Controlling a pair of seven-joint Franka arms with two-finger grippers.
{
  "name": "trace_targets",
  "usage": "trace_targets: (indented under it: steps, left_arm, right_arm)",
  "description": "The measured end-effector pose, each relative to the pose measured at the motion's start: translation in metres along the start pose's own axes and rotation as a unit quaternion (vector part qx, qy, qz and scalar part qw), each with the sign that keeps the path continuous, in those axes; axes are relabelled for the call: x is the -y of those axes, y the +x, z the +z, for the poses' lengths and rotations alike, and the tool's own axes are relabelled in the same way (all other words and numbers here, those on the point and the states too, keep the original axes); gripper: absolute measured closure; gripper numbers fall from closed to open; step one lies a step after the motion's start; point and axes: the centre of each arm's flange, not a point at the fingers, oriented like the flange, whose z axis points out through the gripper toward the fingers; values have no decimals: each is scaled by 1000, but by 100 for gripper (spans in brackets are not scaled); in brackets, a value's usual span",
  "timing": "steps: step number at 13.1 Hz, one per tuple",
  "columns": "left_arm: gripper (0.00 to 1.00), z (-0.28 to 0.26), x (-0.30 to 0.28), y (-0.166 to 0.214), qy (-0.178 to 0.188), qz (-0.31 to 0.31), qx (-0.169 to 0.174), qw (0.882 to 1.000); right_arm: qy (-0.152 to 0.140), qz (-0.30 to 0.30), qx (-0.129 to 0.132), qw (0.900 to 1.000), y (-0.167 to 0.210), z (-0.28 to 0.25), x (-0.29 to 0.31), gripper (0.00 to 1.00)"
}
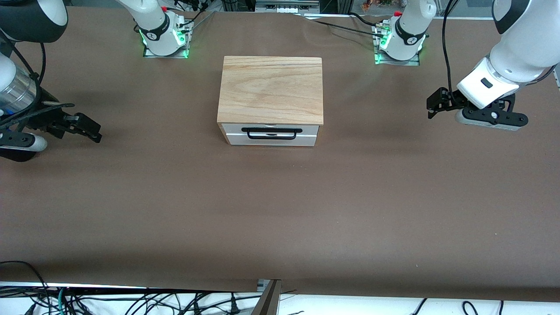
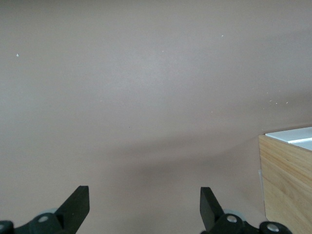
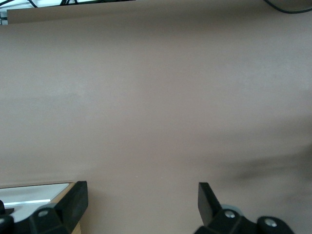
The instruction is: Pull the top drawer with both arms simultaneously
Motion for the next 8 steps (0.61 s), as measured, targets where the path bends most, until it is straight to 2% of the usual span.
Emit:
trace_targets:
  steps: [8]
  left_arm:
    - [0,7,-1,-3,0,1,21,1000]
  right_arm:
    - [-1,0,6,1000,1,5,0,0]
